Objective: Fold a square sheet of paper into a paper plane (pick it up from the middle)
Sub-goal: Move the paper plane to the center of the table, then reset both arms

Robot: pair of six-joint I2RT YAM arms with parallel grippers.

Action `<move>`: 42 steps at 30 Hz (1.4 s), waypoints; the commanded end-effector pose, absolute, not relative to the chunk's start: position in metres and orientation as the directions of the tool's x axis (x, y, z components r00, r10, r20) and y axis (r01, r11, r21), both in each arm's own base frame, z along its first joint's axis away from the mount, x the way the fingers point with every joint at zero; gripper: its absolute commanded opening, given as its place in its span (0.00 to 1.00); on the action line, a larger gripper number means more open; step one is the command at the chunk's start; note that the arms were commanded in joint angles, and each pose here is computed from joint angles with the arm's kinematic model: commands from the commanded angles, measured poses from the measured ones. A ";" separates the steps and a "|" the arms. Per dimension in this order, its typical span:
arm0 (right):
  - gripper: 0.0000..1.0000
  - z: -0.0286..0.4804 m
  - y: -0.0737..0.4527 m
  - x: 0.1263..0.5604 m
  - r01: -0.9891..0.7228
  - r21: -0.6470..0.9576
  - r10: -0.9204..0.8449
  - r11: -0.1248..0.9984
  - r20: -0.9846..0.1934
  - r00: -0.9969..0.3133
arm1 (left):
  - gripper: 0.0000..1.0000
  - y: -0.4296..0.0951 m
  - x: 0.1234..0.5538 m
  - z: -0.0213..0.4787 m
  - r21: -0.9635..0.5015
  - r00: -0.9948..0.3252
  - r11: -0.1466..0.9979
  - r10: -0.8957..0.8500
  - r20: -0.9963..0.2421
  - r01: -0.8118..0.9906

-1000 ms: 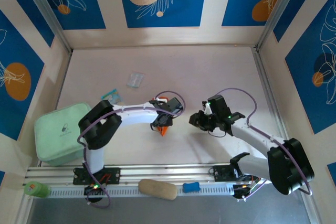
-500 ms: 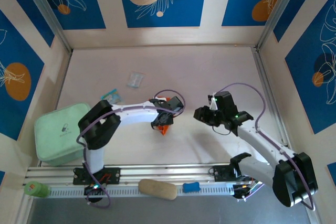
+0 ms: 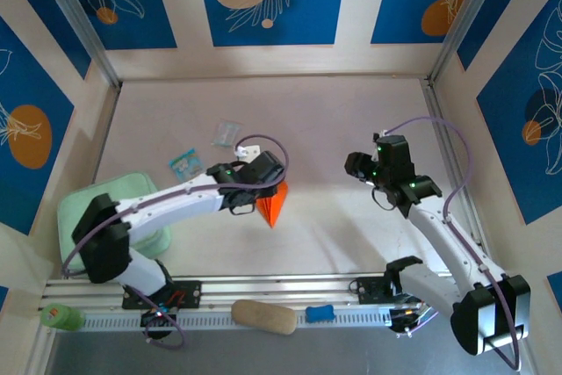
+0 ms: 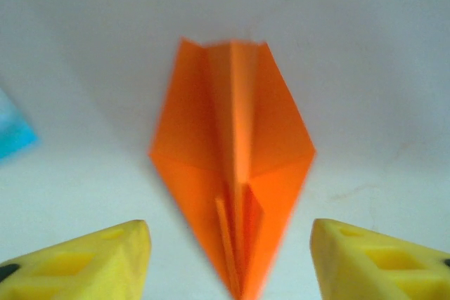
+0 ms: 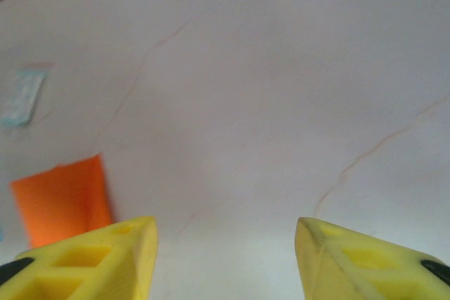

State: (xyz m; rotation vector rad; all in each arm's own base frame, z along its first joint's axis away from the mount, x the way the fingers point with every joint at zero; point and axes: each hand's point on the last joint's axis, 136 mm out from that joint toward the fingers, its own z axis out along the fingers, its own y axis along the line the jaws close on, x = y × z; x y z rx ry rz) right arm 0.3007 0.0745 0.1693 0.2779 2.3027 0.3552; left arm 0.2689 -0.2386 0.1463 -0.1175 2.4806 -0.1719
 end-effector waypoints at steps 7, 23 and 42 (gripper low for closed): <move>0.60 0.121 0.015 0.365 0.113 0.080 0.130 0.990 -0.816 -0.563 | 0.85 -0.085 0.316 0.179 0.183 -0.525 0.967 0.065 -0.849 -0.177; 0.62 0.094 0.034 0.393 -0.113 0.081 0.033 0.990 -0.927 -0.374 | 0.93 -0.049 0.385 0.118 0.322 -0.338 0.946 0.294 -0.894 -0.027; 0.99 0.094 0.024 0.397 -0.085 0.116 0.076 0.990 -0.923 -0.376 | 1.00 -0.006 0.394 0.094 0.092 -0.314 0.994 0.072 -0.947 -0.050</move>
